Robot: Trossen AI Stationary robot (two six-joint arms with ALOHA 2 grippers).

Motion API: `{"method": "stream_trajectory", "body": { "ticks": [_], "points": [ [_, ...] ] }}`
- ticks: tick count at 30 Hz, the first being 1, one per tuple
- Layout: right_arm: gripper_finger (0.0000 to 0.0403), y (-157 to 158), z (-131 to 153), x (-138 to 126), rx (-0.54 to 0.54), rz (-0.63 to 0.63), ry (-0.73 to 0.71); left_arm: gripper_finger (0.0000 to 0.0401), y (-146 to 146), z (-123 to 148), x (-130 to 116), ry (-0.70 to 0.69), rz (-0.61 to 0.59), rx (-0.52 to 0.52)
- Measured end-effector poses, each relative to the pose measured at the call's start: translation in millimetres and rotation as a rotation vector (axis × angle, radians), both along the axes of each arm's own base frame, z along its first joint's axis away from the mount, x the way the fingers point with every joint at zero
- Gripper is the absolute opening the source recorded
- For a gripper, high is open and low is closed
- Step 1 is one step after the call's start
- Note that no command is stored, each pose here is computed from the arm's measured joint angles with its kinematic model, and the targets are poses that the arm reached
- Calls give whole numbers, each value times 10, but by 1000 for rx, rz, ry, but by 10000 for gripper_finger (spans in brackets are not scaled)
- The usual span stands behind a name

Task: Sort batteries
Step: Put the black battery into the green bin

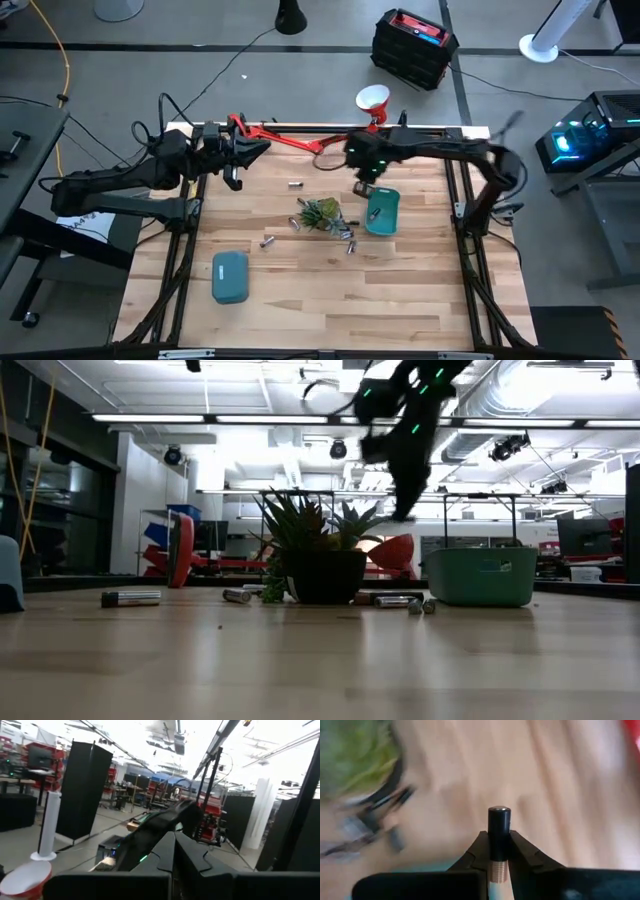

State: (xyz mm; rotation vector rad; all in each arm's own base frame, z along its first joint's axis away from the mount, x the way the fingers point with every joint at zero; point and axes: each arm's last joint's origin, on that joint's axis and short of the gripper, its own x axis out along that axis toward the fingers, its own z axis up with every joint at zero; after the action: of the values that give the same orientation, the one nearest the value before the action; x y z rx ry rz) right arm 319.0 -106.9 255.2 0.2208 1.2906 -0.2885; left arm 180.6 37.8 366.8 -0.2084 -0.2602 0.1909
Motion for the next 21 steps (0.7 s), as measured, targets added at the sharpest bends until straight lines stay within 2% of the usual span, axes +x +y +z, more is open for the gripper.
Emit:
{"method": "stream_trajectory", "body": {
  "ticks": [3,10,14,16,21],
  "points": [
    [21,227,82,-274,64,-103,62,0,4,-26,16,24,0,-5],
    [27,700,-361,-679,185,-305,127,0,7,-41,36,34,-1,-7],
    [79,754,-507,-696,219,-443,28,0,8,-35,32,29,0,-5],
    [113,771,-515,-647,227,-438,-34,0,21,-42,31,36,5,-6],
    [185,761,-429,-606,181,-346,-49,0,52,-79,32,69,17,-34]
  ]
}}
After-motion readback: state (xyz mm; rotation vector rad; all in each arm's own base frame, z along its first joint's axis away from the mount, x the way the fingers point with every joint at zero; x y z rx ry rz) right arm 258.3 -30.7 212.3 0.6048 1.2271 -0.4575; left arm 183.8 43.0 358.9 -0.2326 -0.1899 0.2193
